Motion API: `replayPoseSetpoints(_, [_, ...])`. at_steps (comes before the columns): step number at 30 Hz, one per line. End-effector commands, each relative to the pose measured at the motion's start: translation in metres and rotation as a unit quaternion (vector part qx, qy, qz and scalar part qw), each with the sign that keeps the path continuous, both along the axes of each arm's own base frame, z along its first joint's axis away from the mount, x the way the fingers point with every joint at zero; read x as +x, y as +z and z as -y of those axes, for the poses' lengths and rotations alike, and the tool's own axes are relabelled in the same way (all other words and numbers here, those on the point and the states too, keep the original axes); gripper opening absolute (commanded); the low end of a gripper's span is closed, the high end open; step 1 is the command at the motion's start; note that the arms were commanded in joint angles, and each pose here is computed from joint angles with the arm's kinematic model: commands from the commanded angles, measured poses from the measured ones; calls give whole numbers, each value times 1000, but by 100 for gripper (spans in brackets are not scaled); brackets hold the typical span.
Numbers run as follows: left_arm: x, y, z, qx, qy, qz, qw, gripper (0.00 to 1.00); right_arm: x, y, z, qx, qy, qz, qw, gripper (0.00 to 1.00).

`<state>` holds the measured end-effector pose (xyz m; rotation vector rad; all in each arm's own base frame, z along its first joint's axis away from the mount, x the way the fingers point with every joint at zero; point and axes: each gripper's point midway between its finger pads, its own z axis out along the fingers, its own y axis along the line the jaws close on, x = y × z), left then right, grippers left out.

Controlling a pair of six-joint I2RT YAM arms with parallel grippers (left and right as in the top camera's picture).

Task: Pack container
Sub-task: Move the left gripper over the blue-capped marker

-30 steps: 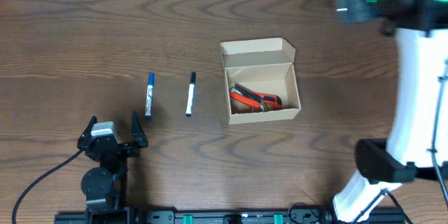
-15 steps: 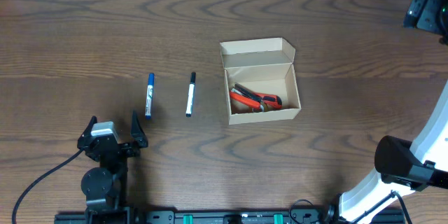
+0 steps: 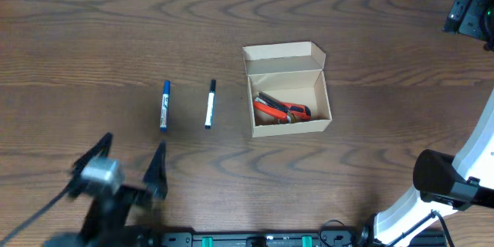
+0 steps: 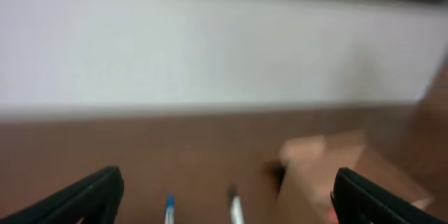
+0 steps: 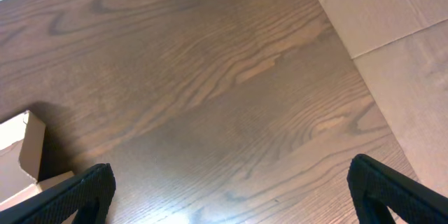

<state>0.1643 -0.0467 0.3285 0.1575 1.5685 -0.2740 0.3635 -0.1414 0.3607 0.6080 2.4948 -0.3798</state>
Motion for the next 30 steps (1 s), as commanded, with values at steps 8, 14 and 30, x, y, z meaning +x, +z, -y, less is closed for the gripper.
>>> replayPoseSetpoints(8, [-18, 54, 41, 47, -132, -10, 990, 95, -1, 1, 3, -1, -11, 2, 1000, 99])
replayPoseSetpoints(14, [48, -12, 17, 20, -77, -223, 972, 95, -2, 1, 3, -1, -11, 2, 1000, 99])
replayPoseSetpoints(30, [138, -131, -21, 64, 76, -440, 892, 95, -2, 1, 3, -1, -11, 2, 1000, 99])
